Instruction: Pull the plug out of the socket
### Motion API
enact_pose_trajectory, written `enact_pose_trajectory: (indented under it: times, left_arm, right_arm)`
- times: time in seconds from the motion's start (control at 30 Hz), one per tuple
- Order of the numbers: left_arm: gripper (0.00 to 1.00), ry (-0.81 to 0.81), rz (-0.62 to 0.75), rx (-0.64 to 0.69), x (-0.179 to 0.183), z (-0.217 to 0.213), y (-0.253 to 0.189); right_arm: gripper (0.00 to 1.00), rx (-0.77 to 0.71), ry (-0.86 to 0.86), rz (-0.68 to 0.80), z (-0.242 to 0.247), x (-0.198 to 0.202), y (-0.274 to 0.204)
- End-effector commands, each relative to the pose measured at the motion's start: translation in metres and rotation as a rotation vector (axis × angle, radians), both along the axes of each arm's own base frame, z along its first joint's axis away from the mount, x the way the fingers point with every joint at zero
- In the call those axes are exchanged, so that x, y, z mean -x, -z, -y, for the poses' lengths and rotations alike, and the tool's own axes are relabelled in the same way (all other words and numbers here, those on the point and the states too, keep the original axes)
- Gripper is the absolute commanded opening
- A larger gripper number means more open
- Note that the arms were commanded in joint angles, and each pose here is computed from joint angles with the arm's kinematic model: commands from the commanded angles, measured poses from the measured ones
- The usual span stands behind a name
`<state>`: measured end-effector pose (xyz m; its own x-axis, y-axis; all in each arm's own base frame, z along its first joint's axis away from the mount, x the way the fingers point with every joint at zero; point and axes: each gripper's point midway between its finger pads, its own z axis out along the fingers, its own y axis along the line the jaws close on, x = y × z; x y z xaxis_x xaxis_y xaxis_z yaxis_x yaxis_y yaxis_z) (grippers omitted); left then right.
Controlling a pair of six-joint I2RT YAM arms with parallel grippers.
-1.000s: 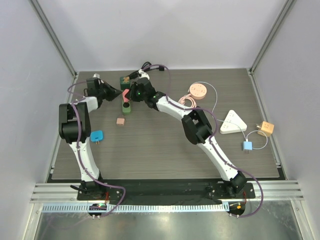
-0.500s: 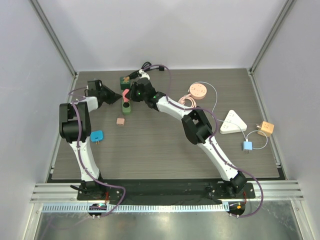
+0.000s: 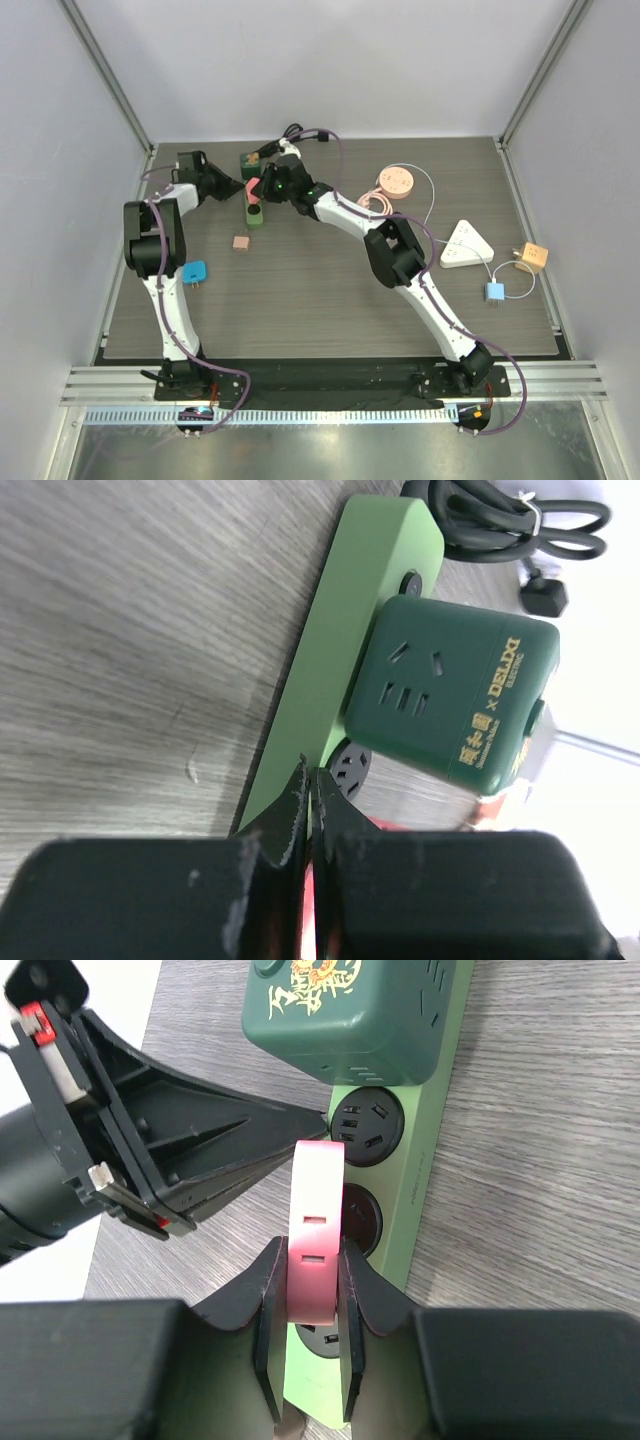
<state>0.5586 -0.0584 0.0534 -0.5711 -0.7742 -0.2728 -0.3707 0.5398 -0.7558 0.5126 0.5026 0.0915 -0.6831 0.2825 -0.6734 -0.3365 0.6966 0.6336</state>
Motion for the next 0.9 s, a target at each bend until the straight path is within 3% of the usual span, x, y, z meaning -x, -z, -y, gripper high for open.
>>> enact_pose_trajectory:
  times: [0.0, 0.2, 0.43, 0.87]
  left_arm:
    - [0.0, 0.076, -0.111, -0.123, 0.016, 0.015, 0.029]
    - [0.0, 0.151, -0.102, -0.168, 0.017, 0.02, 0.034]
    - [0.0, 0.2, -0.096, -0.158, 0.016, 0.045, 0.04]
    - [0.0, 0.225, -0.075, -0.245, 0.012, 0.059, 0.032]
  right_arm:
    - [0.01, -0.127, -0.033, 0.174, -0.01, -0.012, -0.089]
    - [0.01, -0.181, -0.054, 0.205, -0.014, -0.012, -0.115]
    - [0.01, -0.375, -0.099, 0.219, -0.023, -0.016, -0.161]
    - [0.01, -0.446, 0.096, 0.239, 0.0, -0.034, -0.208]
